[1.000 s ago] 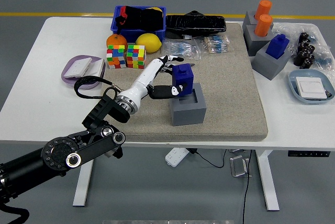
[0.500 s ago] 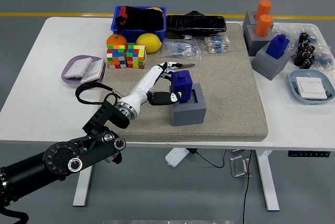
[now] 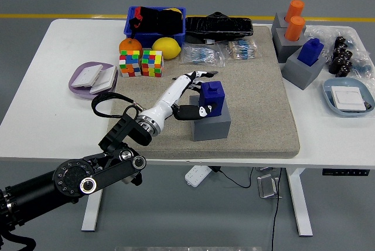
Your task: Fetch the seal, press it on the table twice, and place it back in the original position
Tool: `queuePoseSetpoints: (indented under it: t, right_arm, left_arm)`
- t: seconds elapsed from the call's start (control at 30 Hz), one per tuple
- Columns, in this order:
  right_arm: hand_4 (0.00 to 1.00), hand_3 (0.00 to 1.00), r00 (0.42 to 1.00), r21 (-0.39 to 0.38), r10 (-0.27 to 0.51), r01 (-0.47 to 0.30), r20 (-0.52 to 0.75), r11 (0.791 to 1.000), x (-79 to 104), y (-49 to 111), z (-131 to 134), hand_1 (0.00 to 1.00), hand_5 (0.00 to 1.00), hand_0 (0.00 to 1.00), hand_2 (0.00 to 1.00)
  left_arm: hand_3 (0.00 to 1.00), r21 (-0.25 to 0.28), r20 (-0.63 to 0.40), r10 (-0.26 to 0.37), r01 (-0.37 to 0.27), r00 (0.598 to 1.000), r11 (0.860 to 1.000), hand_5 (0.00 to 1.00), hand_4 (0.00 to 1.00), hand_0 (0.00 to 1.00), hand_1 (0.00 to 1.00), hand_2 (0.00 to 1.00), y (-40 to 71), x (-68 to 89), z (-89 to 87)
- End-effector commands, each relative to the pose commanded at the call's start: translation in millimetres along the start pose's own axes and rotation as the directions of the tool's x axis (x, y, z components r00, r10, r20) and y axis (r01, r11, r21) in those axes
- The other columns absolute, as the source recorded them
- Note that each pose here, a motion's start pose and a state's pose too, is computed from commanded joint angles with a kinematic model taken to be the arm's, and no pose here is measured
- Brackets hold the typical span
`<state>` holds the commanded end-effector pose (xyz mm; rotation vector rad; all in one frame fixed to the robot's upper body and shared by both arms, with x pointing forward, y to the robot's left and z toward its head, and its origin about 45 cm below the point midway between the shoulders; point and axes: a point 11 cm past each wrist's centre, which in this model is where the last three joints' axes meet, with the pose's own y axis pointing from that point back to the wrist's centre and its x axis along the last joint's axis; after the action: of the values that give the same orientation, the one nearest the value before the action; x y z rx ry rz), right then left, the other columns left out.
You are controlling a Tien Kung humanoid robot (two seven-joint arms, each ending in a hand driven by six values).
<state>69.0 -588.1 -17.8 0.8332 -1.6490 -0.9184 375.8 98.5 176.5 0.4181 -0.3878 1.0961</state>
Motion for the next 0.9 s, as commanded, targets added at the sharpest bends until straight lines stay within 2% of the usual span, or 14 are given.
queuePoseSetpoints:
  t: [0.37, 0.9]
  right_arm:
    - [0.842, 0.739, 1.000, 0.002, -0.001, 0.001, 0.001, 1.000, -0.4, 0.1, -1.2, 0.746, 0.522, 0.885, 0.732]
    - [0.842, 0.739, 1.000, 0.004, -0.001, 0.001, 0.004, 1.000, -0.3, 0.2, -2.0, 0.746, 0.522, 0.885, 0.732]
  left_arm:
    - [0.820, 0.000, 0.001, 0.010, -0.010, 1.000, 1.000, 0.002, 0.586, 0.811, 0.544, 0.457, -3.9, -0.2, -2.0]
    - [0.818, 0.005, -0.004, 0.002, -0.002, 1.000, 1.000, 0.002, 0.584, 0.811, 0.542, 0.457, -4.1, -3.0, -5.5]
